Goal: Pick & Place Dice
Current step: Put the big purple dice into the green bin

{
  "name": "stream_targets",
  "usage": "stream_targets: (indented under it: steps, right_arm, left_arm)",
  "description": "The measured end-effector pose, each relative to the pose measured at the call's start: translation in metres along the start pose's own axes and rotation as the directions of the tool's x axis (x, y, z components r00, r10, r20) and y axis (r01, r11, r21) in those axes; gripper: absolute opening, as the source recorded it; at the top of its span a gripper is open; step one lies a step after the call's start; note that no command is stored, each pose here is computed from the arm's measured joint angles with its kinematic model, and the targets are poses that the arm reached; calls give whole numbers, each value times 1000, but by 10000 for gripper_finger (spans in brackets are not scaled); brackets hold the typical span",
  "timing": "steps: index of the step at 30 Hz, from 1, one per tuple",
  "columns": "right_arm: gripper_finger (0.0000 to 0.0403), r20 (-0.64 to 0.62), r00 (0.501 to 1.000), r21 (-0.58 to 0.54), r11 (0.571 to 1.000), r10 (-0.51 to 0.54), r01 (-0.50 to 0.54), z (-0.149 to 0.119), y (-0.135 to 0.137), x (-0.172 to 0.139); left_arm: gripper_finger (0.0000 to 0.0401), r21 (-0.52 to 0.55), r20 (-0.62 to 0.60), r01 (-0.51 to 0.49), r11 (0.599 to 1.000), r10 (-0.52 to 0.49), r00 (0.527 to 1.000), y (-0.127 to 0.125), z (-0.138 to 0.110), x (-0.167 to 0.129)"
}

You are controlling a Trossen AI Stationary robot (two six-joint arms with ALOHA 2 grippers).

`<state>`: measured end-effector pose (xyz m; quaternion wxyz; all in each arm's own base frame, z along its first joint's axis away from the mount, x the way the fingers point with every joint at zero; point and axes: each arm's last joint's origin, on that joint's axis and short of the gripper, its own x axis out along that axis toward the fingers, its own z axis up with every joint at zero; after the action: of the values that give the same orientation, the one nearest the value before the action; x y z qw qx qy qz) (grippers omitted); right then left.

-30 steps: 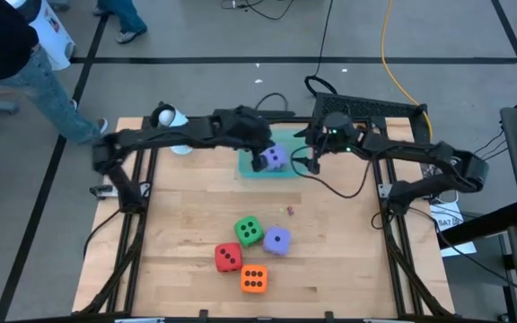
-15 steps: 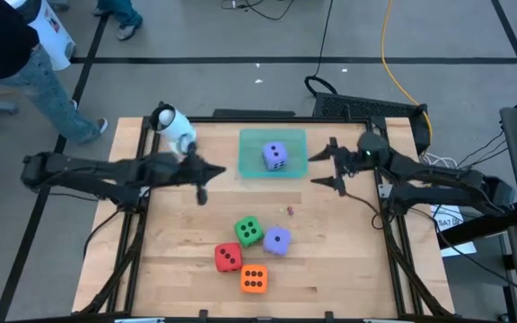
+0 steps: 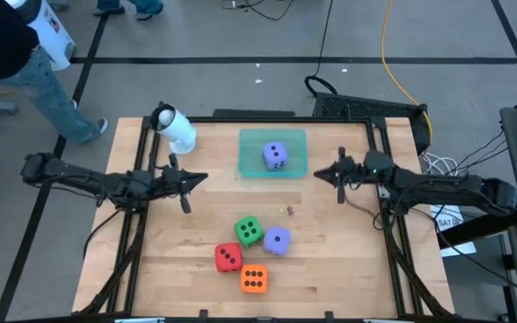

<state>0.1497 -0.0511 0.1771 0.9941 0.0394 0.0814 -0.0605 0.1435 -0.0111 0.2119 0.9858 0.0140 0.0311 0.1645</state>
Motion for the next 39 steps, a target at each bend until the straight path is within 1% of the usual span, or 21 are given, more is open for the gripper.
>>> stream_targets:
  steps: [2, 6, 10, 13, 17, 22, 26, 30, 33, 39]
  right_arm:
    - [16, -10, 1000, -15, 1000, -13, 13, -4, 4, 0]
    - [16, -8, 998, -55, 996, 69, -69, -5, 13, 0]
    - [3, 76, 993, -82, 993, 87, -81, 5, 17, -4]
    - [3, 108, 990, -66, 994, 92, -85, 9, 18, -8]
    - [6, 127, 988, -57, 995, 93, -86, 11, 19, -13]
    - [6, 134, 987, -59, 994, 94, -87, 12, 19, -14]
    - [6, 133, 984, -75, 992, 115, -106, 12, 22, -14]
    - [6, 147, 979, -127, 984, 144, -126, 13, 26, -14]
    - [6, 163, 972, -141, 979, 167, -145, 15, 29, -14]
    - [6, 184, 961, -161, 970, 208, -179, 17, 35, -14]
  left_arm:
    - [0, 1, -2, -24, 1000, 24, 1000, 2, 5, -3]
    - [0, 6, 22, 35, 999, -35, 999, 0, 12, -13]
    - [0, -8, 51, 27, 1000, -27, 998, 1, 16, -22]
    - [0, 5, 38, 23, 1000, -23, 999, 4, 14, -31]
    - [0, -5, 15, -30, 1000, 30, 999, 9, 11, -39]
    - [0, 3, -7, -20, 1000, 20, 1000, 9, 5, -40]
    - [0, 6, -35, -19, 1000, 20, 999, 8, 1, -39]
    - [0, 15, -59, 44, 999, -43, 997, 5, -1, -38]
    - [0, 26, -75, 80, 996, -77, 994, 3, -3, -37]
    - [0, 14, -54, 123, 992, -122, 991, 1, 0, -33]
